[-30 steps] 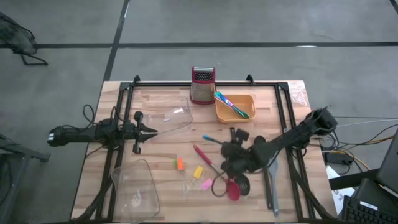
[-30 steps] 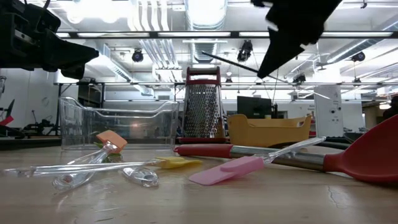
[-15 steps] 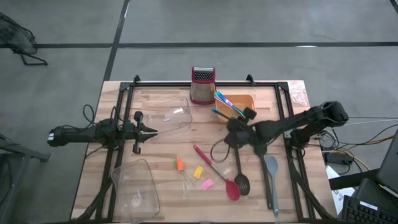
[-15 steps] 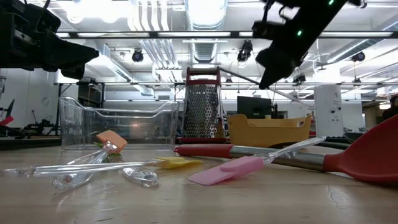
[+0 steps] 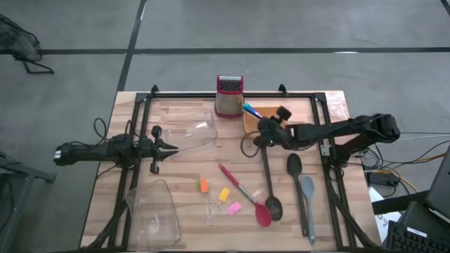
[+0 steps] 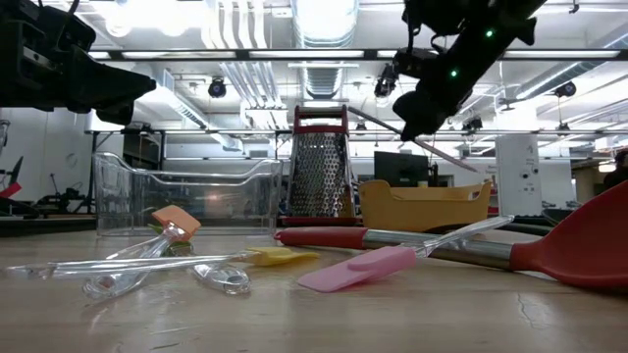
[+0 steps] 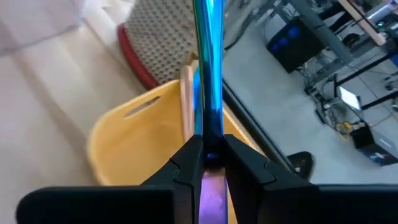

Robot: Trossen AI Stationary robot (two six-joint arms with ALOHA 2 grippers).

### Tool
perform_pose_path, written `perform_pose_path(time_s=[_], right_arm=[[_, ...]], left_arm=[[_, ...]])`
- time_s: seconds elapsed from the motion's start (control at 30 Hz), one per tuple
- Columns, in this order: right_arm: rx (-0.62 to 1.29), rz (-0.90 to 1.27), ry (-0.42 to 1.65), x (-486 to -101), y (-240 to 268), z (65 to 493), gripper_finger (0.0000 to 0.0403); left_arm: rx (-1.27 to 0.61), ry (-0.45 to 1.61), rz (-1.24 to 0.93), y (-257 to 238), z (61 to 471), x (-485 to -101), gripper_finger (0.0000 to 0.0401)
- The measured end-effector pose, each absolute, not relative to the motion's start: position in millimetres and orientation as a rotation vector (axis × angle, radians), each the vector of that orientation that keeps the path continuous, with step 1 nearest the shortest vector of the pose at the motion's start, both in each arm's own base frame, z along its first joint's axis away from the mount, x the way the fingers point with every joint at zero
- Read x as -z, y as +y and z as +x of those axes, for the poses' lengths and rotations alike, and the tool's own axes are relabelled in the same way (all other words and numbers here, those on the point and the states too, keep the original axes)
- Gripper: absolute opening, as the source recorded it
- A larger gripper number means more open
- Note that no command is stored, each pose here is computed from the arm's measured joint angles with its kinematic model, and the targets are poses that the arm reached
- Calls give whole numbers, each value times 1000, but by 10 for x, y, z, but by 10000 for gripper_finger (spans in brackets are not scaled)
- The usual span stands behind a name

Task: Pick & Place Kitchen Items
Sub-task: Put the blue knife into the yellow bin

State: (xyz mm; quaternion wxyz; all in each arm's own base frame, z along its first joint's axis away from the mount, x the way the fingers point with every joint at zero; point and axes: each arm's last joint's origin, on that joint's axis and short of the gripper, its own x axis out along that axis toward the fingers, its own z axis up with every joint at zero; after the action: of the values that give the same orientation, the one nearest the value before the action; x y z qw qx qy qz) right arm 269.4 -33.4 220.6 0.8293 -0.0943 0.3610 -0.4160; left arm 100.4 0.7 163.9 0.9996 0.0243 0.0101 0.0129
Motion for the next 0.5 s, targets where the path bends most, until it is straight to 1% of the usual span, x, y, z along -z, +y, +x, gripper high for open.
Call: perform_pose_path(time_s=[0.1,0.27,0.5], right_arm=[[889,-217,772,-2189,-391,2717,53],[838,-241,806,-2108,-464,2768,46],[870,-247,873,-1961,-635,2747,53]], left_arm=[[-26,20,49,8,1004,-1639,62],[-26,20,49,8,1004,-1639,62],[-26,20,49,7,1004,-1639,62]])
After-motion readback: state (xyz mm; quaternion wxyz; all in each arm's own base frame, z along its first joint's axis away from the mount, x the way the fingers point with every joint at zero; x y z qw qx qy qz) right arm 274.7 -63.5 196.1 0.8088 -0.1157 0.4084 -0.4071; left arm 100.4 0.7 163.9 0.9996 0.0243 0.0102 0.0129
